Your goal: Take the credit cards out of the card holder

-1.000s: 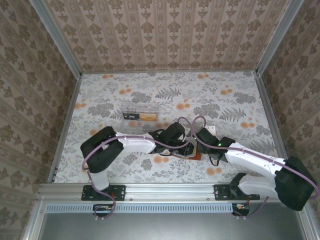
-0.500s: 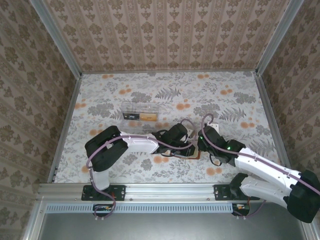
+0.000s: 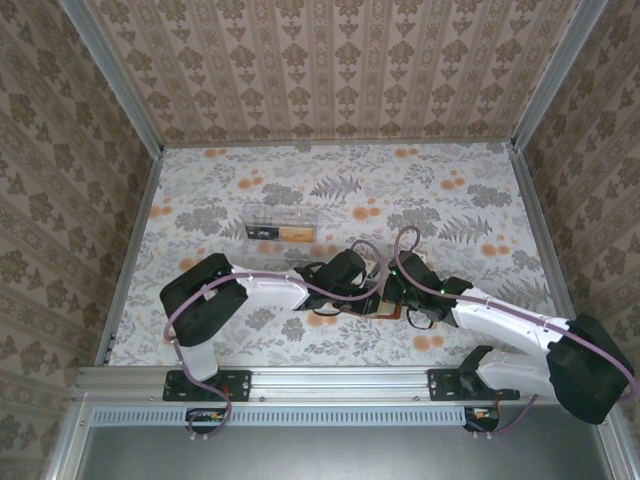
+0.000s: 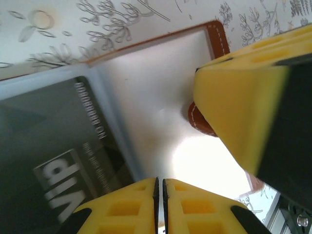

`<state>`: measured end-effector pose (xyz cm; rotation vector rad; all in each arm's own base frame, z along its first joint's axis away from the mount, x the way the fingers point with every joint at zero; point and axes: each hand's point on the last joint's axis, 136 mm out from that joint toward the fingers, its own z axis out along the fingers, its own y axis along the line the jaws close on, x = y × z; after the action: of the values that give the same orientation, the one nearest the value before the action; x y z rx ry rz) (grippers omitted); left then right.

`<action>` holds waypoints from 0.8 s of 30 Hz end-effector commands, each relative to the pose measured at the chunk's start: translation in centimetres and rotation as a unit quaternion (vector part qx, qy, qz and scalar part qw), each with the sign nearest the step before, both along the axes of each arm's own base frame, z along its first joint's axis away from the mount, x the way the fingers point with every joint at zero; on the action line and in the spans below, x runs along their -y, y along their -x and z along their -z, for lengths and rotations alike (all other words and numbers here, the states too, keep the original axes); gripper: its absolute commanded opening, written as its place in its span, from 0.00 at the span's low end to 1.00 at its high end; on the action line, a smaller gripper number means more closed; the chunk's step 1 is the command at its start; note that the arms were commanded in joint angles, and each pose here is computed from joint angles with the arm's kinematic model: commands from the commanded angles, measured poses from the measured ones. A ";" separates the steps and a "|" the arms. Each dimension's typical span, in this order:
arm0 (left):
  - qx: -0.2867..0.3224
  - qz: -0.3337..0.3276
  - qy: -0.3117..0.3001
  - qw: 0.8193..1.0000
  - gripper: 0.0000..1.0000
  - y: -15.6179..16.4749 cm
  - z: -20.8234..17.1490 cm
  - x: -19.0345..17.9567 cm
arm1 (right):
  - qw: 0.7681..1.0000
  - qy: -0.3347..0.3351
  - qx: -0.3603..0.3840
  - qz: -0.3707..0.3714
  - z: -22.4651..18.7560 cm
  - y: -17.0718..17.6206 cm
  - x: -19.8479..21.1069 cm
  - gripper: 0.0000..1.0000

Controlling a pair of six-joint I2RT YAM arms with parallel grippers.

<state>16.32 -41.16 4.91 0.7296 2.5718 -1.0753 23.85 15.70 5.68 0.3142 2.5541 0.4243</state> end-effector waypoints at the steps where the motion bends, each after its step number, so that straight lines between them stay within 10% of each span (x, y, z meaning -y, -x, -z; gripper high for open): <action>1: 0.020 -0.033 0.020 0.999 0.14 -1.7 -2.6 -1.4 | 1.000 -0.014 -0.022 0.017 1.2 0.3 0.3 0.11; 24: 0.007 -0.065 -0.028 0.997 0.16 -3.4 1.9 -6.0 | 0.995 -0.079 -0.044 -0.047 0.7 -0.6 -3.7 0.23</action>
<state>19.71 -35.67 4.02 0.5580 2.6012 -0.9817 23.94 18.24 4.15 0.2945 2.6453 0.5949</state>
